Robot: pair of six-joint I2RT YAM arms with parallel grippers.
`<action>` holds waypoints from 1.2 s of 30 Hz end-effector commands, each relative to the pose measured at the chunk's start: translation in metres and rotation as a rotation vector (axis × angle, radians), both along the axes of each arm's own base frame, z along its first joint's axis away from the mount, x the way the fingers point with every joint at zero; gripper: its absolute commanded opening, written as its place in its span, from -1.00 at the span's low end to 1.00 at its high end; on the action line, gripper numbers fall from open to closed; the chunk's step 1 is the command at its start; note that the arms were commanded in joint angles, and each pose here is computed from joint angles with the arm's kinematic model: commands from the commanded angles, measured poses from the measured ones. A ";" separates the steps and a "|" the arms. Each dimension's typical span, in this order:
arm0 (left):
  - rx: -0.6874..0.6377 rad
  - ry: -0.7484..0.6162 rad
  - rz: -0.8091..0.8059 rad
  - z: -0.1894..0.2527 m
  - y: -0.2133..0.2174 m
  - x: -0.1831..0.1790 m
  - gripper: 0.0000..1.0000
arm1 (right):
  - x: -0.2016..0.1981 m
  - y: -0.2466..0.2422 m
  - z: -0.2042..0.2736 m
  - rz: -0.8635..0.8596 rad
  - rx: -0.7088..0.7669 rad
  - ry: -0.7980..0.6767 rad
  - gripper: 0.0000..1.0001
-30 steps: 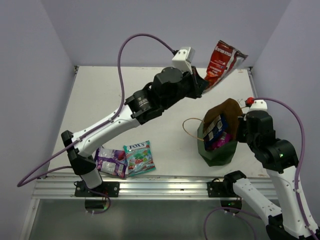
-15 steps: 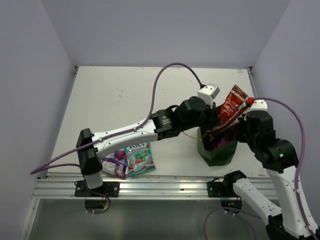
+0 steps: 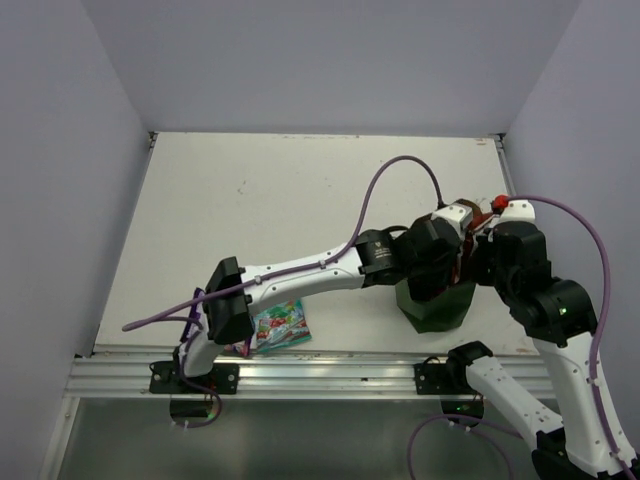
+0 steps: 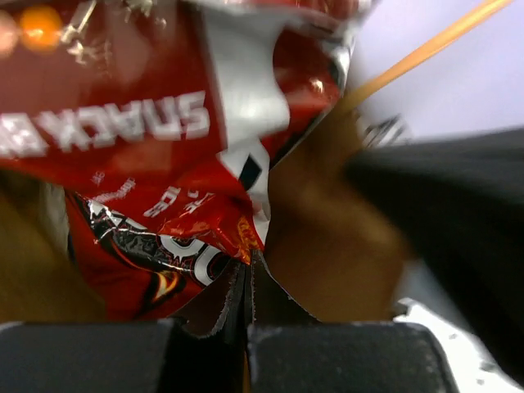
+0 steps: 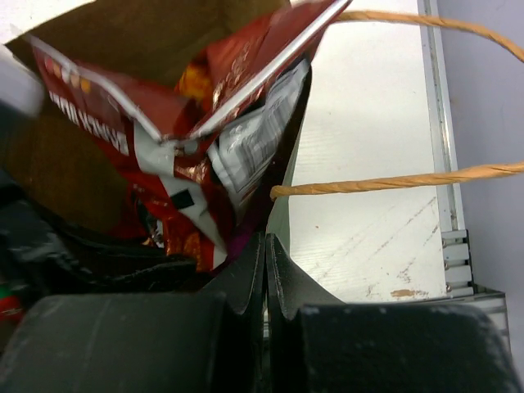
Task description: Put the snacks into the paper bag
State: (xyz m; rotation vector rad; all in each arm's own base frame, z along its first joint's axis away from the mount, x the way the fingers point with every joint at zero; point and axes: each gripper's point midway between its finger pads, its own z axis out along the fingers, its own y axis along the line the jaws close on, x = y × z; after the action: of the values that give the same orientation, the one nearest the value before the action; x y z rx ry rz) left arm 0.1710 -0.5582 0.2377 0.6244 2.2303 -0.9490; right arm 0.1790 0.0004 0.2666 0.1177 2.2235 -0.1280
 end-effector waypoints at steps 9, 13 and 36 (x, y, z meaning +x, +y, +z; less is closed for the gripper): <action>0.068 0.005 0.018 -0.006 0.035 -0.018 -0.41 | 0.001 0.001 0.010 0.010 0.008 -0.037 -1.00; -0.155 -0.201 0.002 0.092 0.026 -0.006 0.21 | 0.000 0.001 0.009 0.012 0.008 -0.036 -1.00; 0.285 0.109 0.799 -0.133 0.346 0.009 0.99 | 0.006 0.011 0.004 0.054 0.028 -0.020 -1.00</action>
State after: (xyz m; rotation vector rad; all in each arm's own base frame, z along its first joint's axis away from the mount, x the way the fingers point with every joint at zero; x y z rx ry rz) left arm 0.1841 -0.2064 0.1055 -0.0708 2.4053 -0.1510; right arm 0.1782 0.0038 0.2668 0.1067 2.2232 -0.1034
